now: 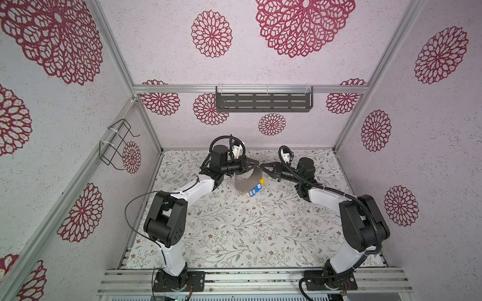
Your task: Remove the keys from the keyring
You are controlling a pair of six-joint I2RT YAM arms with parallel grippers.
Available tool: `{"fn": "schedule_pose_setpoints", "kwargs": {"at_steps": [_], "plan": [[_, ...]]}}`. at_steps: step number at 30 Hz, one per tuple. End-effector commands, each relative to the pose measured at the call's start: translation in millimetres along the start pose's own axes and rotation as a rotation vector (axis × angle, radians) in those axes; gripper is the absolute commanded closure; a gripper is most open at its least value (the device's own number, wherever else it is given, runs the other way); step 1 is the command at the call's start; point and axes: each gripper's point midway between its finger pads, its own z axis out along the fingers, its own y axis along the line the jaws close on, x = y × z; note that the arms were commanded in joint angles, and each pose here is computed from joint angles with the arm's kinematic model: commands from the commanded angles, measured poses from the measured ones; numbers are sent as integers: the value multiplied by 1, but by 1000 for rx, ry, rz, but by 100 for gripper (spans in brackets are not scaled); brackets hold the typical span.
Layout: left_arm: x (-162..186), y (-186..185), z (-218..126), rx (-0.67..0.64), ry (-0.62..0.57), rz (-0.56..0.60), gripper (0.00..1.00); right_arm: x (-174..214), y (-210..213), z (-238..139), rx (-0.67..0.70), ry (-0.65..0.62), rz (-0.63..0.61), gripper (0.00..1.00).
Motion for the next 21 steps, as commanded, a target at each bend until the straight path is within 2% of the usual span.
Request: {"fn": "schedule_pose_setpoints", "kwargs": {"at_steps": [1,5,8,11,15,21], "plan": [[29,-20,9,66,124,-4,100,-15,38,6,-66,-36,-121,100],[25,-22,5,60,112,4,100,-13,34,6,-31,-27,-135,100],[21,-23,1,56,107,10,100,-11,23,2,44,-21,-163,100],[14,-28,-2,67,116,23,100,-11,10,-13,152,-26,-213,82],[13,-33,-3,61,154,48,100,-20,7,-38,241,-53,-274,77],[14,-37,-5,78,179,61,100,-30,8,-60,286,-81,-316,77]]}}
